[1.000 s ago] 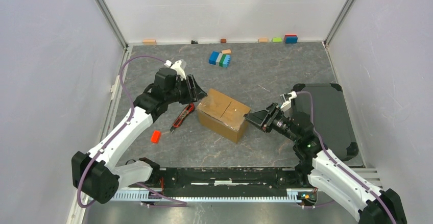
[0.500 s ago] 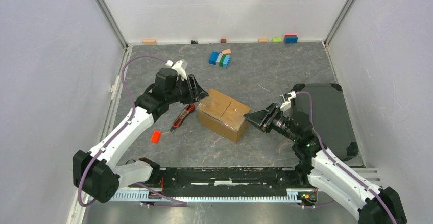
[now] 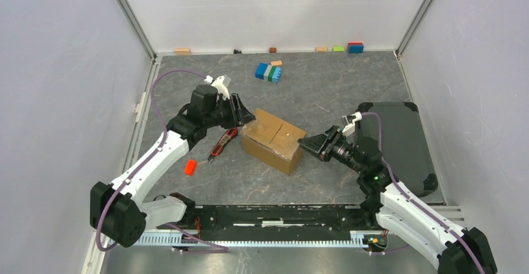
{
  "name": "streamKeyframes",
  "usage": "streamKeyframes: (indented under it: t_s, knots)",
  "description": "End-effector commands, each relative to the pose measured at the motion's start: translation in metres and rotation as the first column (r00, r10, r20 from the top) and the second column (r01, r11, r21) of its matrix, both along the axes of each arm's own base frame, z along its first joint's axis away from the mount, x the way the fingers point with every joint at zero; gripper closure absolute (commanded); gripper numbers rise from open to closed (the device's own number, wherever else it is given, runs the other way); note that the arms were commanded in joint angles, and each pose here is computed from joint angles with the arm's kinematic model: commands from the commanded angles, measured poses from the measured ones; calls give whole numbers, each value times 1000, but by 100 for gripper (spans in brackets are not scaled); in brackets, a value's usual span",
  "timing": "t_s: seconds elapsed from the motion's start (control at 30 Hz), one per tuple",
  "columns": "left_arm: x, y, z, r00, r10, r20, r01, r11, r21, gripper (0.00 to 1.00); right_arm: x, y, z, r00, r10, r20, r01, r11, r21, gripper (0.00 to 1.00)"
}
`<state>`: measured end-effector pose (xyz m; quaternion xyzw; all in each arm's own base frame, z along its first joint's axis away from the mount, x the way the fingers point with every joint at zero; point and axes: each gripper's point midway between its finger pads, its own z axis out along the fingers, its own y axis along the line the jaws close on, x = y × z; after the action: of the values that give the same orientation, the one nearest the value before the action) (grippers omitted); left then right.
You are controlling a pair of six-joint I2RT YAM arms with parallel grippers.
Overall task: Unpack the express box
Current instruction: Open the express box at the center of the board.
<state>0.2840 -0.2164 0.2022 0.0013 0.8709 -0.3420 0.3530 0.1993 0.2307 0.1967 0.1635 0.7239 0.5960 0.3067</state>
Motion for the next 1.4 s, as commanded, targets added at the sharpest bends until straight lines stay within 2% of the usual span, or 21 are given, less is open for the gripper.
streamKeyframes:
  t_s: [0.0,0.93,1.37]
  knots:
    - [4,-4,3,1000,-12,26,12,1000,-24,46,2,0,5,1000,-14,20,13,1000,20,52]
    - [1,-14,-10,999,-38,-18,37,996,-80,48,3,6,9,1000,1,19,-2,999,48,52]
    - [-1,-16,-13,999,-38,-30,35,994,-100,49,1,6,-6,1000,-5,-18,5,1000,-10,52]
